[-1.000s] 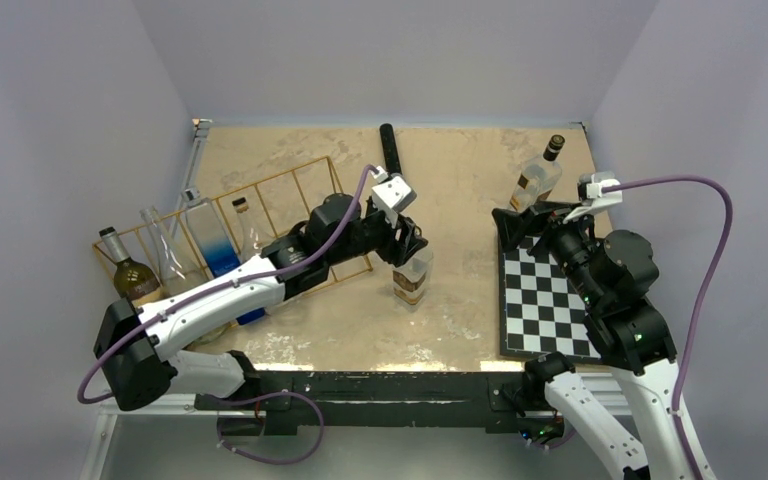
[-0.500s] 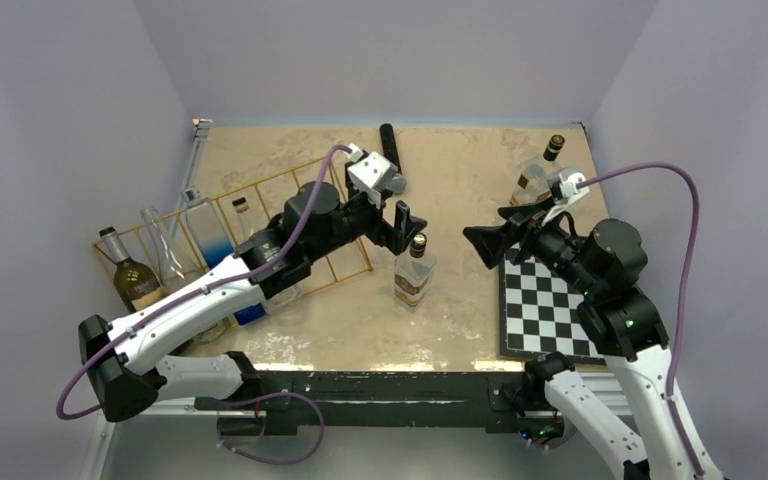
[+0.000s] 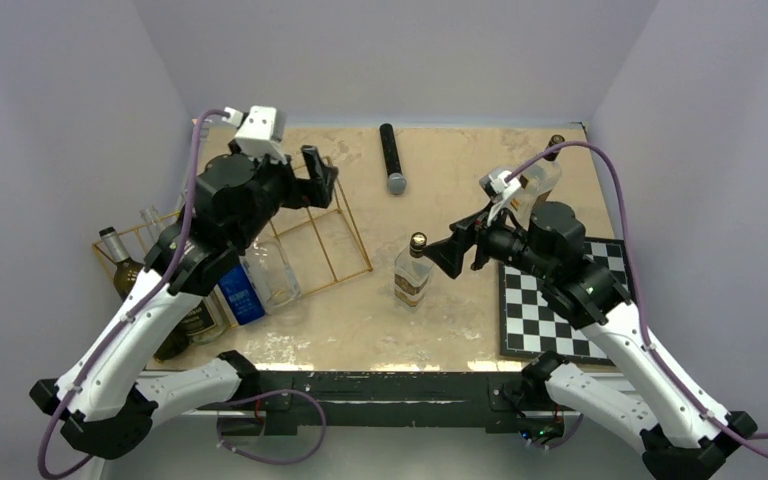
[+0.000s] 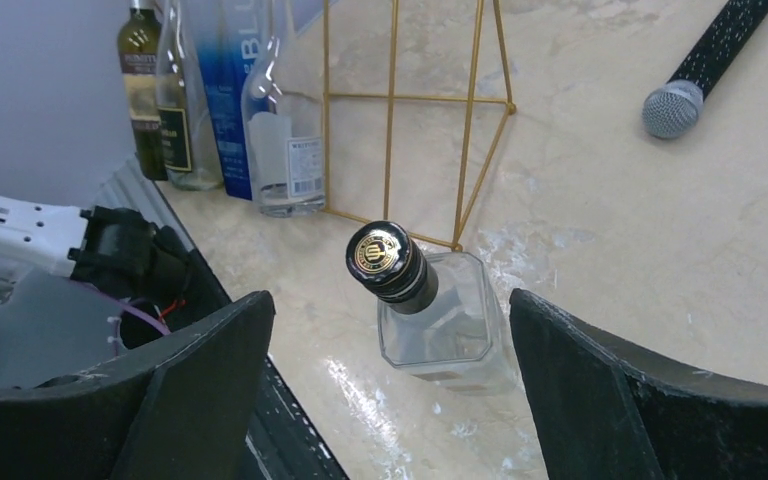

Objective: Take the wine bottle off the wine rack

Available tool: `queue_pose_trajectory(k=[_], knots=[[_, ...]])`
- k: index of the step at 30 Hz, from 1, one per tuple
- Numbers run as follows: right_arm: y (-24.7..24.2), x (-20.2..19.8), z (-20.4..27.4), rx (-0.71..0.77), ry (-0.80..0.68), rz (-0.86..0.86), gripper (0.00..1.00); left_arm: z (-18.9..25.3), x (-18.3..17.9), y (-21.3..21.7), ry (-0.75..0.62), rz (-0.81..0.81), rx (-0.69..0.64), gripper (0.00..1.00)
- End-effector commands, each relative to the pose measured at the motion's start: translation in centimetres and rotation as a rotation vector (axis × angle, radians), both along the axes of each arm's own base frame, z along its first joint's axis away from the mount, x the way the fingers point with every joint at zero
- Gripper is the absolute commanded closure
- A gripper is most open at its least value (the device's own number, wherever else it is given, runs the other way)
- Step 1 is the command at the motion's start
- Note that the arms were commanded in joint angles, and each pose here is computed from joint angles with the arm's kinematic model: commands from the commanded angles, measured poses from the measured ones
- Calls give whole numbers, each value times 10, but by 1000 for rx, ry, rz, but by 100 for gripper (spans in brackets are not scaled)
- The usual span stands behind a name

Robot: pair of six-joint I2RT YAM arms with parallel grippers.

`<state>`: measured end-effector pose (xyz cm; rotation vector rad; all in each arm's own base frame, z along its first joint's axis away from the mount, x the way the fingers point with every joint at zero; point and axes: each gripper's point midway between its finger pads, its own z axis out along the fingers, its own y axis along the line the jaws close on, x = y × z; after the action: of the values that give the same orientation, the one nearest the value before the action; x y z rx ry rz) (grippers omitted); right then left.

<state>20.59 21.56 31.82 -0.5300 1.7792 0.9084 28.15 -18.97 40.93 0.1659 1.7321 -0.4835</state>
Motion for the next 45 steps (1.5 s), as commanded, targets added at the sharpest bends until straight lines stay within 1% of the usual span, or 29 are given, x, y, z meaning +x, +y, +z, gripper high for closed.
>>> queue_pose_trajectory(k=[1, 5, 7, 12, 16, 18, 21, 22, 23, 26, 28, 32, 40, 45], knots=[[-5, 13, 5, -70, -35, -84, 9, -40, -11, 55, 100, 160, 39, 1], [2, 17, -6, -144, -3, -77, 16, -64, -13, 88, 119, 283, 137, 1], [8, 18, -8, -154, 2, -65, 16, -74, -16, 98, 142, 322, 170, 1], [27, 19, -15, -180, 30, -31, 21, -91, -23, 105, 132, 314, 198, 1], [33, 26, -24, -242, 51, -47, 31, -108, -29, 118, 131, 341, 255, 1], [35, 30, -26, -261, 55, -60, 40, -113, -33, 123, 125, 353, 254, 1], [30, 41, -26, -287, 56, -123, 62, -117, -35, 126, 102, 365, 234, 1], [25, 47, -22, -298, 47, -164, 73, -118, -35, 126, 94, 365, 229, 1], [22, 53, -18, -309, 39, -197, 80, -117, -35, 127, 84, 368, 224, 1], [7, 77, 6, -373, -41, -300, 100, -118, -37, 131, 75, 387, 208, 2], [-4, 99, 28, -396, -95, -375, 100, -117, -39, 137, 74, 421, 190, 2], [-31, 155, 64, -348, -128, -502, 100, -111, -43, 141, 43, 433, 154, 2], [-70, 269, 97, -276, -127, -667, 100, -114, -44, 140, 36, 423, 155, 2], [-93, 319, 101, -274, -133, -755, 100, -115, -43, 138, 42, 409, 162, 3]])
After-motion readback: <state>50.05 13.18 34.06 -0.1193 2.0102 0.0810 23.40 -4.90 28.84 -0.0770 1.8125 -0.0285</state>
